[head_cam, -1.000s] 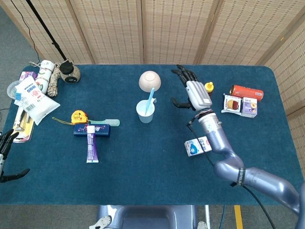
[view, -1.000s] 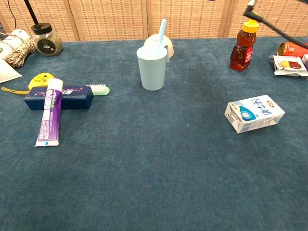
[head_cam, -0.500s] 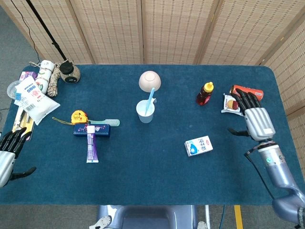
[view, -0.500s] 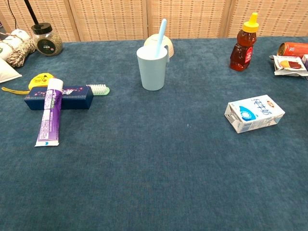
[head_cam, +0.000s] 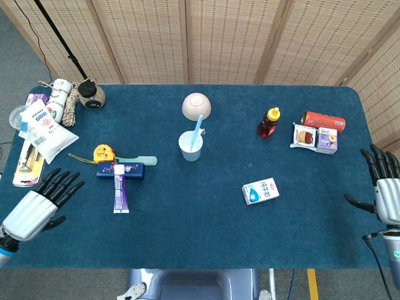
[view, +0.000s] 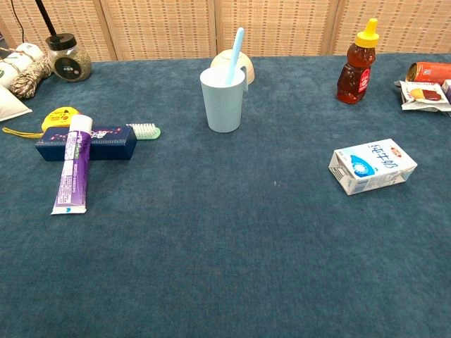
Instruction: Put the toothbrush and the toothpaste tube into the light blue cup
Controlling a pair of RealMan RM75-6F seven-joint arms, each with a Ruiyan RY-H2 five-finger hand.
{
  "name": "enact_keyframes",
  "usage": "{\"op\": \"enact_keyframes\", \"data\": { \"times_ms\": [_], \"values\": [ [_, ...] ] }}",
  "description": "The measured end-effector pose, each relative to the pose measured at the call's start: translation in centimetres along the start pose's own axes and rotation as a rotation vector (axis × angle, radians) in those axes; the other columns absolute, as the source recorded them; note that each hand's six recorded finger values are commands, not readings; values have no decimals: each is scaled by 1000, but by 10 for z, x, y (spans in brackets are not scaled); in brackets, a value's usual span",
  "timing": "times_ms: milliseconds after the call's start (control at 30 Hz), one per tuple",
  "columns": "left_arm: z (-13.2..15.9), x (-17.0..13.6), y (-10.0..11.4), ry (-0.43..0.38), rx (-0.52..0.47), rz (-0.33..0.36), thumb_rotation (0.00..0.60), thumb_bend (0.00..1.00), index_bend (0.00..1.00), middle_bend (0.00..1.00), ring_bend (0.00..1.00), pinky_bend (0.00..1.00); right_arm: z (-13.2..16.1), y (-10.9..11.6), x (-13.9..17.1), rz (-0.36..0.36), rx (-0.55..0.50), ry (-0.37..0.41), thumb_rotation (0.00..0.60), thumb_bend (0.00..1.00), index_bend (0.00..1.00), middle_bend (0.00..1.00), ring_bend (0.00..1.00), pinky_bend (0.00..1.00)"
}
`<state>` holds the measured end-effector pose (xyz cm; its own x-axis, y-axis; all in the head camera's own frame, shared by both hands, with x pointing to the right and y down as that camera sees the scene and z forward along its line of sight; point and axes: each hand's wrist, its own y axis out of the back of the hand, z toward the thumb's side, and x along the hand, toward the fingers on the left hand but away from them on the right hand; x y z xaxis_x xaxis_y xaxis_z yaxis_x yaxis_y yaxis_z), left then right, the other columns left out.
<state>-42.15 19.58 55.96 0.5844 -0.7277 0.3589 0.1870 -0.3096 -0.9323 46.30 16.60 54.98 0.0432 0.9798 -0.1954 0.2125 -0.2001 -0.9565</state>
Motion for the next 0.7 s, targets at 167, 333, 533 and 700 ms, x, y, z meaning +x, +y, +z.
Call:
{"op": "enact_keyframes", "data": {
  "times_ms": [167,333,533,700],
  "values": [
    [3,13,-13,-136,168,-4,600,0,0,0,0,0,-5,-3,15,-8,16,-29,600,125,0,0,0,0],
    [6,29,-22,-274,328,2,600,0,0,0,0,0,-7,4,15,-36,5,-46,600,124,0,0,0,0],
    [7,54,-34,-406,530,-8,600,0,0,0,0,0,-7,4,14,-39,-12,-56,600,124,0,0,0,0],
    [16,74,-52,-463,576,-26,600,0,0,0,0,0,-7,0,13,-23,-23,-57,600,124,0,0,0,0]
  ]
}}
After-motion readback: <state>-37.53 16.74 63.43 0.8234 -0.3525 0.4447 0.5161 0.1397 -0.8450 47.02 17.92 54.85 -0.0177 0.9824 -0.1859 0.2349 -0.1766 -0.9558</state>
